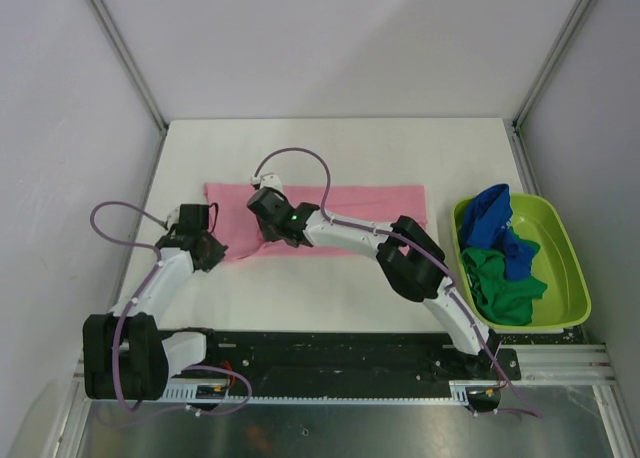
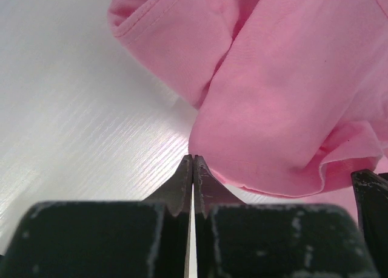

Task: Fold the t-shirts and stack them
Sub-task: Fold the other side of the tshirt into a rectangle

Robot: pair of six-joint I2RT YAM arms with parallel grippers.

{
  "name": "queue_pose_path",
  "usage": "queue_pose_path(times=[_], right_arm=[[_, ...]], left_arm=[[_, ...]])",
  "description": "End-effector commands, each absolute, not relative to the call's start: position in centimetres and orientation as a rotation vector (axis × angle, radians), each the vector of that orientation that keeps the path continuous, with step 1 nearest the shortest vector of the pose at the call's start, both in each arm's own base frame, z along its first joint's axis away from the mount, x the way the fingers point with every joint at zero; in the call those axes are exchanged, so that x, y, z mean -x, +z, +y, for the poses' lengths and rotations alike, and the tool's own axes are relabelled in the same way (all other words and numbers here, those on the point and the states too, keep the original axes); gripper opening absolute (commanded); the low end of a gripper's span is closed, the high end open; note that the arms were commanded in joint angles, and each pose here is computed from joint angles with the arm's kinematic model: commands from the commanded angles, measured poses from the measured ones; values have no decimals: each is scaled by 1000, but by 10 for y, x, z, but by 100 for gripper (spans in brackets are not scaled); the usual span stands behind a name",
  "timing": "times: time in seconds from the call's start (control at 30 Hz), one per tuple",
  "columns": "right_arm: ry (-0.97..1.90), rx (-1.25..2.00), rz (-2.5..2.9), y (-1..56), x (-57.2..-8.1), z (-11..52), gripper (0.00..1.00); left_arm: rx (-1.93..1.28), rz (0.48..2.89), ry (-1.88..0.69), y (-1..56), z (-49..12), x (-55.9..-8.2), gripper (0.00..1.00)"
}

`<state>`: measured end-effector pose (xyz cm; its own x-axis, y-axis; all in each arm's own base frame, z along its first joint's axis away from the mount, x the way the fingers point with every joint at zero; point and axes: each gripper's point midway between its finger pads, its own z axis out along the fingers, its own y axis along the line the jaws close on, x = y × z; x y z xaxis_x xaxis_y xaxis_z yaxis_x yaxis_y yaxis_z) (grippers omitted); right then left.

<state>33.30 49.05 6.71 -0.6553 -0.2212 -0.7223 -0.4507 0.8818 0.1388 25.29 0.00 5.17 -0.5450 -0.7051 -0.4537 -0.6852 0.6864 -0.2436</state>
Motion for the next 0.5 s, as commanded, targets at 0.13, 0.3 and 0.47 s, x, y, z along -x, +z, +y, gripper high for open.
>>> queue_pose_path(times=[0.13,0.3,0.47], right_arm=[[447,427,2208,107,-340,499,35],[458,453,2182,109,-343,509,33],[479,480,2164,110,-348,523,35]], left_arm=[[1048,2307,-32,72,8,-265,0],[1045,2306,-27,73,9,-265,0],[1041,2309,-24,72,9,-265,0]])
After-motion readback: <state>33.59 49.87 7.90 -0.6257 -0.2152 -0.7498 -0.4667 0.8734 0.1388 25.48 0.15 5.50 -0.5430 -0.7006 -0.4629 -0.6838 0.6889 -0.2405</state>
